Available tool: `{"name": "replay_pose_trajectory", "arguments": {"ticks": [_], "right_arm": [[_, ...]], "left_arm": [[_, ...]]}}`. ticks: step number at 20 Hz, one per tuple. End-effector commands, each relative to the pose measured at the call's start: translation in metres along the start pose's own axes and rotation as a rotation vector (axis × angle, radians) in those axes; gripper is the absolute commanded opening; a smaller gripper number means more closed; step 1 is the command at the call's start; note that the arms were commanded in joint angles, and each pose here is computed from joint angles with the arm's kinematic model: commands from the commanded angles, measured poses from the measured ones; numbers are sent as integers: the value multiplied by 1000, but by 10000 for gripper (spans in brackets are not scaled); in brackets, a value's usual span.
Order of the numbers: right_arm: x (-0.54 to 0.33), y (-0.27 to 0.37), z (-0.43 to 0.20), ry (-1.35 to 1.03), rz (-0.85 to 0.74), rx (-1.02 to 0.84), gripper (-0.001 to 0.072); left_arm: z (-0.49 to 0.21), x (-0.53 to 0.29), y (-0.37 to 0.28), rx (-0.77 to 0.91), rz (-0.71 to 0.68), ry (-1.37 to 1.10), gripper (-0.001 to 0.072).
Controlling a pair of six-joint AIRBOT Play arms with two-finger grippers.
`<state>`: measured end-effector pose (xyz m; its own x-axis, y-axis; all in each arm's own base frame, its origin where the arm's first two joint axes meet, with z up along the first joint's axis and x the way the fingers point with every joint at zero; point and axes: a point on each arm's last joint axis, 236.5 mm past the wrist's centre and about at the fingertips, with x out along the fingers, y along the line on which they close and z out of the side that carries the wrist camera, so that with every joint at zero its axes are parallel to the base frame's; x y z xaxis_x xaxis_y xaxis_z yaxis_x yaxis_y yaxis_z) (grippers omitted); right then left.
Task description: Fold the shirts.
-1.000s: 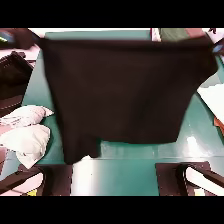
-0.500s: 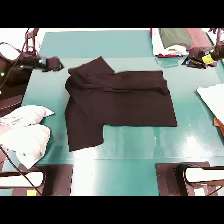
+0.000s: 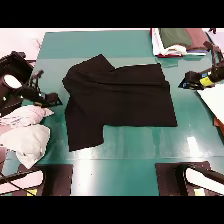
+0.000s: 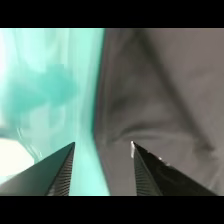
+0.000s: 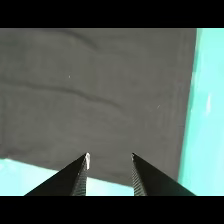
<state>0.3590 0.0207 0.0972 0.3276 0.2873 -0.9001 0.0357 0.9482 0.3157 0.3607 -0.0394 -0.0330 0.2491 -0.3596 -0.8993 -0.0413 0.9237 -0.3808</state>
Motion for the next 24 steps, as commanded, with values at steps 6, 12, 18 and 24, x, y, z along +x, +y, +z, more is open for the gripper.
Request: {"name": "replay_pose_trajectory", "arguments": {"ticks": [6,12,18,24], "right_arm": [[-15,14,-16,-76,6,-33,316],[-16,24,-17,-73,54,-22,315],[-16,24,-21,-56,53,-24,315],[-16,24,-18,-69,53,-23,315]], "left_arm": [[-24,34,-7,-73,-63,-18,427],[-21,42,-17,3,-25,-36,426],[2,12,-7,6,-13,-57,427],[-14,41,4,-59,-50,-4,426]]}}
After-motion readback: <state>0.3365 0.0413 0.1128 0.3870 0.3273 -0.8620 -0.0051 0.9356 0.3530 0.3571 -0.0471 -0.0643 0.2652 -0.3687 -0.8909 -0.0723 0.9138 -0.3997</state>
